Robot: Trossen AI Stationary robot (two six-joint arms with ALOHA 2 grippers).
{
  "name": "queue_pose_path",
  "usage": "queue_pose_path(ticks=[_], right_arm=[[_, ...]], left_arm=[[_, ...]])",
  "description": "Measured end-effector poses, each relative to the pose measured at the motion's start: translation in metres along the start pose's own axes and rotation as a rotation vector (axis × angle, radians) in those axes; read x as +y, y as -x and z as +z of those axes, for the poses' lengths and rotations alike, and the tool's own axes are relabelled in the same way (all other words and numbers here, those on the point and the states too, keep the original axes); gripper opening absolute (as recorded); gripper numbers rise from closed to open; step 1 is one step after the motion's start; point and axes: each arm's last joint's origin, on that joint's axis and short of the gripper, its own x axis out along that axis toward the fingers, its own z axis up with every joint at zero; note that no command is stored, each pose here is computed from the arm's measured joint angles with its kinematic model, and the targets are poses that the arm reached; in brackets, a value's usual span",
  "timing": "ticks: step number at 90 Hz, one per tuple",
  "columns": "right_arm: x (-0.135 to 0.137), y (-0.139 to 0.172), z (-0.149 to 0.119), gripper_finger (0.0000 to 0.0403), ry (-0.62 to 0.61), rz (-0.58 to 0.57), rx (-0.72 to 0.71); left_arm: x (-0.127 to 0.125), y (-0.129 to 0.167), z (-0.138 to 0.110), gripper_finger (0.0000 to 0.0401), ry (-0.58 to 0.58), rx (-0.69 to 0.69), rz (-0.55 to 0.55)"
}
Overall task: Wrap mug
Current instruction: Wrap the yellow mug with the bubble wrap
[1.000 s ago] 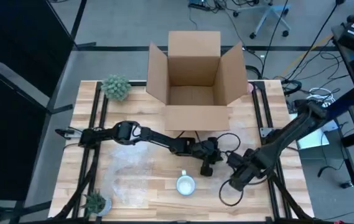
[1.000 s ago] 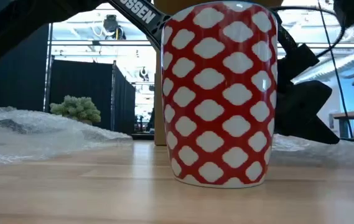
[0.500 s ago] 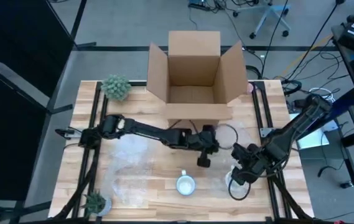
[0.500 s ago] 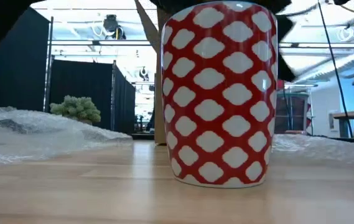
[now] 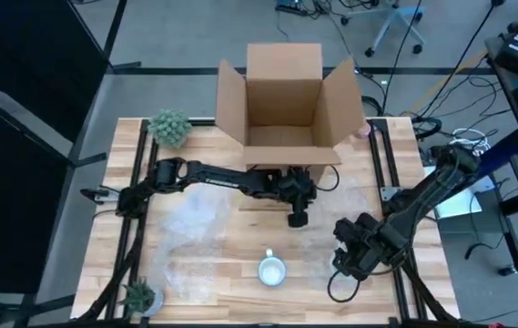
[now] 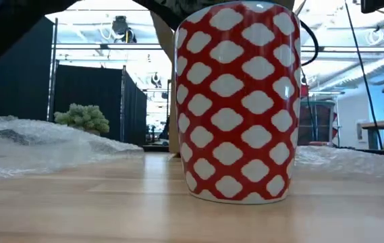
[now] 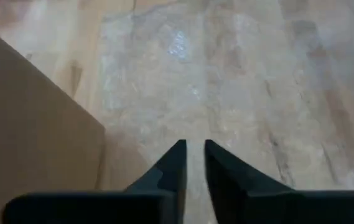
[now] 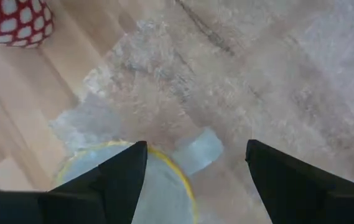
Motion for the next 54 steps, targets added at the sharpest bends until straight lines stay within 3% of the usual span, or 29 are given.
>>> queue_pose_path(ticks=[24,31,54], right_arm=[[0.016,-0.018,-0.004,0.026,-0.04,-0.008,-0.088],[0.021,-0.023,-0.007,0.026,-0.043,0.009,-0.073],[0.028,-0.021,-0.014,0.026,-0.049,0.074,-0.006]], left_arm=[[-0.002,-0.008,-0.009,0.0199,-0.003,0.053,0.056],[-0.004,-0.014,-0.014,0.0206,0.004,0.075,0.115],[-0.009,-0.014,-0.019,0.0195,0.002,0.122,0.123]])
